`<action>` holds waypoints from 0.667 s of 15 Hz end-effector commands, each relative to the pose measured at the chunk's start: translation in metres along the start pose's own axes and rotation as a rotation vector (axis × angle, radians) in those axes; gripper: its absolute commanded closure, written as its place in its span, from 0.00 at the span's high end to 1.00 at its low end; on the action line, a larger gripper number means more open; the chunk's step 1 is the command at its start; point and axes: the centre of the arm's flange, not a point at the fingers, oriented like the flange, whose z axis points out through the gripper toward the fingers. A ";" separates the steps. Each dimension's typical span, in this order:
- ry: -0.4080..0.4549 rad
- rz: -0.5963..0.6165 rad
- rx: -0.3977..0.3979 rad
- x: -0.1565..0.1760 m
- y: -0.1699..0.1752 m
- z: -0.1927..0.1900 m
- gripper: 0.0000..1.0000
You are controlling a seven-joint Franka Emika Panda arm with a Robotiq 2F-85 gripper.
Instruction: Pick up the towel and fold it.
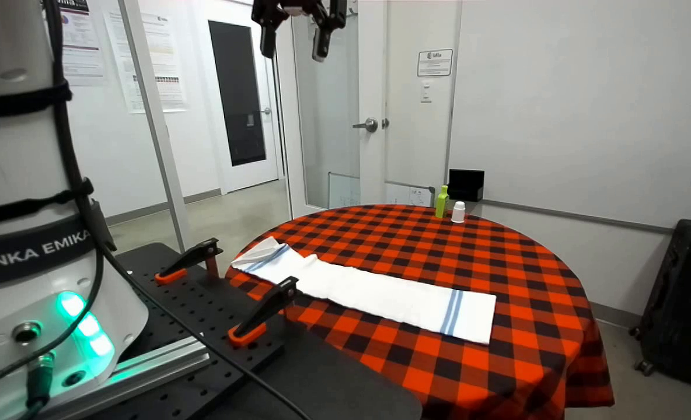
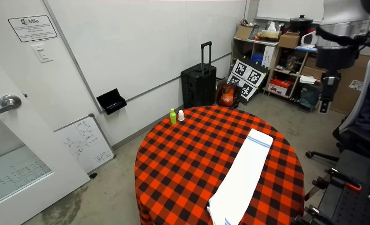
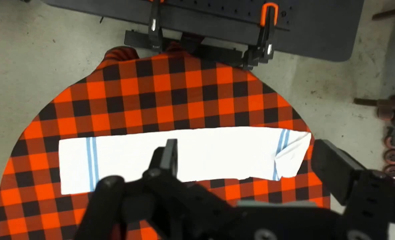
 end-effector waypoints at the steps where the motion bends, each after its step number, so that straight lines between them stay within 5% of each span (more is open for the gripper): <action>1: 0.019 0.090 0.032 0.073 0.028 0.015 1.00; 10: -0.044 0.196 -0.013 0.172 0.172 0.114 1.00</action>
